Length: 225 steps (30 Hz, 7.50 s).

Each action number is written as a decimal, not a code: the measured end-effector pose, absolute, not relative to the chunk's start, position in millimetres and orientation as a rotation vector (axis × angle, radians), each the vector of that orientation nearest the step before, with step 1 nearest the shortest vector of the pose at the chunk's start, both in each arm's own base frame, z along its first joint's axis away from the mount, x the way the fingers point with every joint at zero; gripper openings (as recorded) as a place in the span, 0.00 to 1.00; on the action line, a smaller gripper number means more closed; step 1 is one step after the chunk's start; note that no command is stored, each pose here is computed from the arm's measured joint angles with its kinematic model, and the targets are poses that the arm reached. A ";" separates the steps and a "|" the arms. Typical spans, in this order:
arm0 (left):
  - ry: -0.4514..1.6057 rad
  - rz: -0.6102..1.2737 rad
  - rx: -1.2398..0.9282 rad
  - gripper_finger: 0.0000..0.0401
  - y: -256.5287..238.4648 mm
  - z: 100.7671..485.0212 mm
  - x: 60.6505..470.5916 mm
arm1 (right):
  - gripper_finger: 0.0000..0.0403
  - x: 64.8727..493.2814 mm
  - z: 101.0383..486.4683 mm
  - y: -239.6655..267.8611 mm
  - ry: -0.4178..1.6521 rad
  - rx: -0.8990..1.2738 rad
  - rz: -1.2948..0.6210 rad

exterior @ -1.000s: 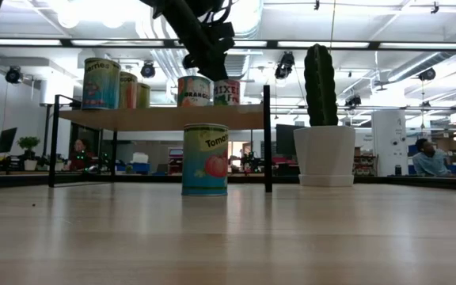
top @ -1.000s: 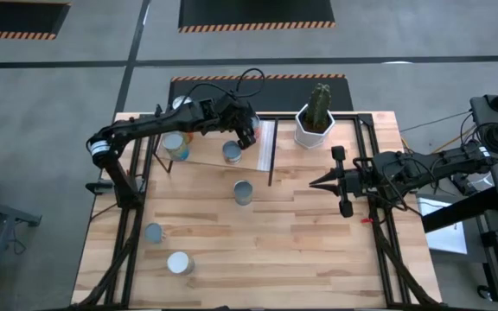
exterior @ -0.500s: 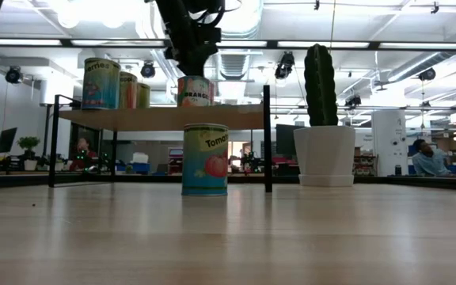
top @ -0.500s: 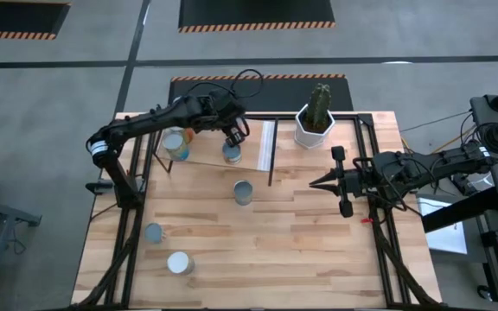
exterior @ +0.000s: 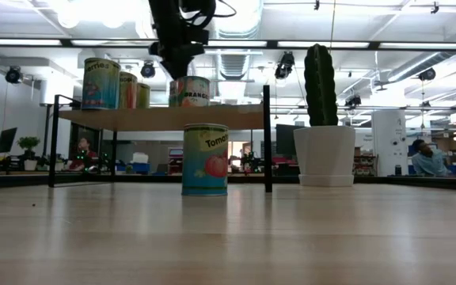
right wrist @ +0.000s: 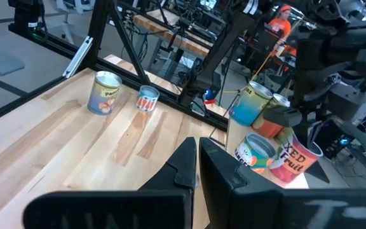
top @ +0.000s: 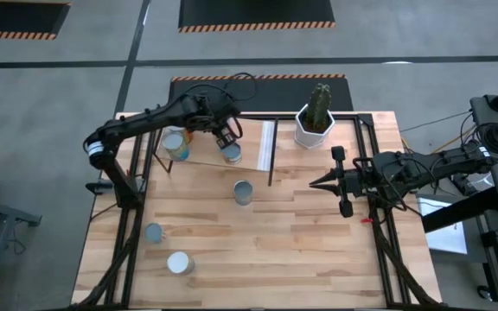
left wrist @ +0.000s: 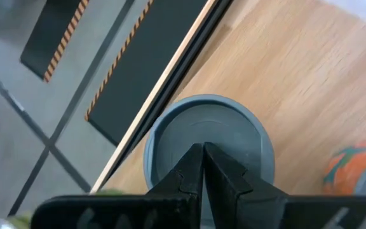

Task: Pick and place cans onto a shelf
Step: Put the canned mixed fruits on the shelf, then put the canned carrots on the shelf

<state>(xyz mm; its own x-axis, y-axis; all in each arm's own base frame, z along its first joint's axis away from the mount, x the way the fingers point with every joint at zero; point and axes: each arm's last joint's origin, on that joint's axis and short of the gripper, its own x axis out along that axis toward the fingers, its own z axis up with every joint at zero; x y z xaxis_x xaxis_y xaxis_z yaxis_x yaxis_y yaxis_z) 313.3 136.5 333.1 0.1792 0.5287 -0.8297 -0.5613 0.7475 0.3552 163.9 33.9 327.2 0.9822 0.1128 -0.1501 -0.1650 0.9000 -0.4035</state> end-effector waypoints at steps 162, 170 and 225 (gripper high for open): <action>1.229 1.242 -0.928 0.87 -153.7 183.9 121.7 | 0.02 167.5 338.0 34.8 0.078 -0.532 0.143; 1.237 1.231 -0.920 0.74 -154.3 183.3 122.1 | 0.02 167.5 338.0 34.7 0.078 -0.532 0.143; 0.513 0.643 -0.269 0.68 -10.5 455.6 253.0 | 0.02 167.5 337.7 34.7 0.082 -0.534 0.144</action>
